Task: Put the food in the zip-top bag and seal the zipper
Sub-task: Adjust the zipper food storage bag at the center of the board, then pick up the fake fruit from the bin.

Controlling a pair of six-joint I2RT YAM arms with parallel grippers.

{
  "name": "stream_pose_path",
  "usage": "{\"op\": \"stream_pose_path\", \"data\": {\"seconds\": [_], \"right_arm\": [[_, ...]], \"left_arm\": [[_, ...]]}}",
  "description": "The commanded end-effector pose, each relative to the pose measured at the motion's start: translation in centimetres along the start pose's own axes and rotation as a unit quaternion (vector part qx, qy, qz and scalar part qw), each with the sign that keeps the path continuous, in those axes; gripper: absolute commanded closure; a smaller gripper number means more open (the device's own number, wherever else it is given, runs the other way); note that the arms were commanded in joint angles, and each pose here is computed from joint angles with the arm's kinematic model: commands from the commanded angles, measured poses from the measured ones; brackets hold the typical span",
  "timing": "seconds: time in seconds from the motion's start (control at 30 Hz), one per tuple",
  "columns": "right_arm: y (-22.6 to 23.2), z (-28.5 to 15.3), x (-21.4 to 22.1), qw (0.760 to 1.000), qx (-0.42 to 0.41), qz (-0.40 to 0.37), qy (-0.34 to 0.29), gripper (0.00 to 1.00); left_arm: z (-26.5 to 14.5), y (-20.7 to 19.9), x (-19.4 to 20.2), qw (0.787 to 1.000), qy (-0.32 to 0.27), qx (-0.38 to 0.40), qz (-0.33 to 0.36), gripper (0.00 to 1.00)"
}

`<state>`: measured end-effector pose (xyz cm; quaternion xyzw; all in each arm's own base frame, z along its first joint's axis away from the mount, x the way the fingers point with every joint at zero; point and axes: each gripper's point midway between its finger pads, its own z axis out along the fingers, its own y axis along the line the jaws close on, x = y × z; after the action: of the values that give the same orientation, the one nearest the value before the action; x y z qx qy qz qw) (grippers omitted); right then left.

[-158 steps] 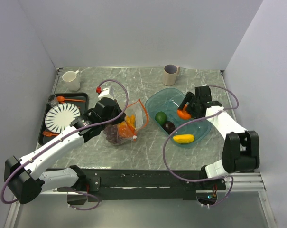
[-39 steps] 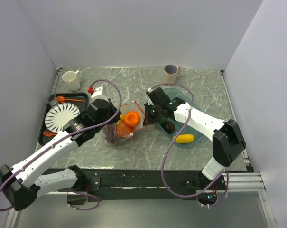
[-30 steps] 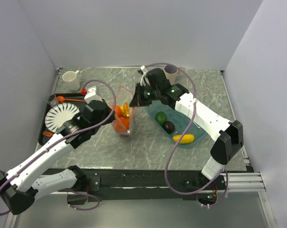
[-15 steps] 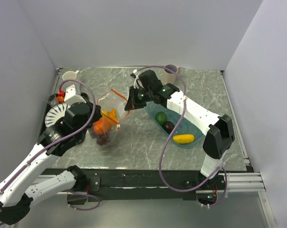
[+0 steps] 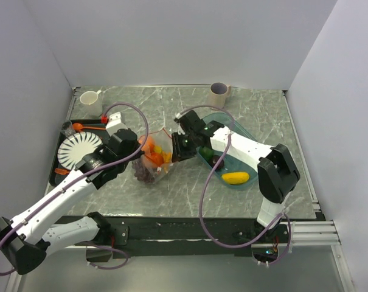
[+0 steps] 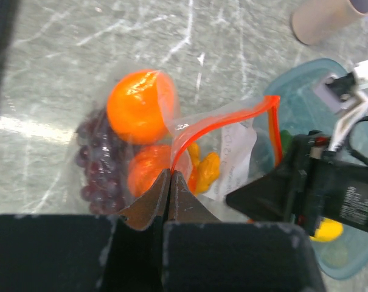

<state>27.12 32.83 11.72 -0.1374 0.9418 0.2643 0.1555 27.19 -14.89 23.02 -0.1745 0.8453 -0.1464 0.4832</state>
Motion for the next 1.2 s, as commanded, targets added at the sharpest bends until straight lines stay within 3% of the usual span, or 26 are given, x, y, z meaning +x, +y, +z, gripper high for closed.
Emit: {"op": "stream_pose_path", "data": {"seconds": [0.0,0.07,0.1,0.2,0.27,0.4,0.63,1.17], "right_arm": [[-0.7,-3.3,-2.4,0.996,0.037,-0.010,-0.075,0.39],[-0.7,-4.7,-3.1,0.994,0.049,-0.012,-0.097,0.32],[-1.8,-5.3,-3.5,0.991,0.076,-0.004,-0.114,0.19],[-3.0,-8.0,-4.4,0.980,0.108,0.006,-0.165,0.05],[-4.3,-9.6,-4.8,0.973,0.125,0.024,-0.191,0.01],[-7.7,-11.1,-4.9,0.965,0.148,0.063,-0.209,0.00],[-13.8,-10.2,-3.9,0.964,0.181,0.098,-0.166,0.00],[-15.2,-5.0,-3.9,0.976,0.166,0.093,-0.106,0.02]], "left_arm": [[0.1,-2.6,-0.8,0.998,-0.006,0.053,-0.014,0.99],[0.0,-3.1,-0.9,0.998,-0.002,0.060,-0.012,0.99],[0.0,-3.2,-0.9,0.998,0.001,0.061,-0.011,0.99],[0.0,-3.4,-0.7,0.998,0.006,0.064,-0.013,0.99],[0.0,-3.4,-0.6,0.998,0.006,0.068,-0.015,0.99],[-0.1,-3.6,-0.5,0.997,0.006,0.077,-0.021,0.99],[0.4,-3.9,0.4,0.997,0.024,0.078,-0.013,0.99],[0.5,-4.3,0.6,0.996,0.031,0.089,-0.010,0.99]]}}
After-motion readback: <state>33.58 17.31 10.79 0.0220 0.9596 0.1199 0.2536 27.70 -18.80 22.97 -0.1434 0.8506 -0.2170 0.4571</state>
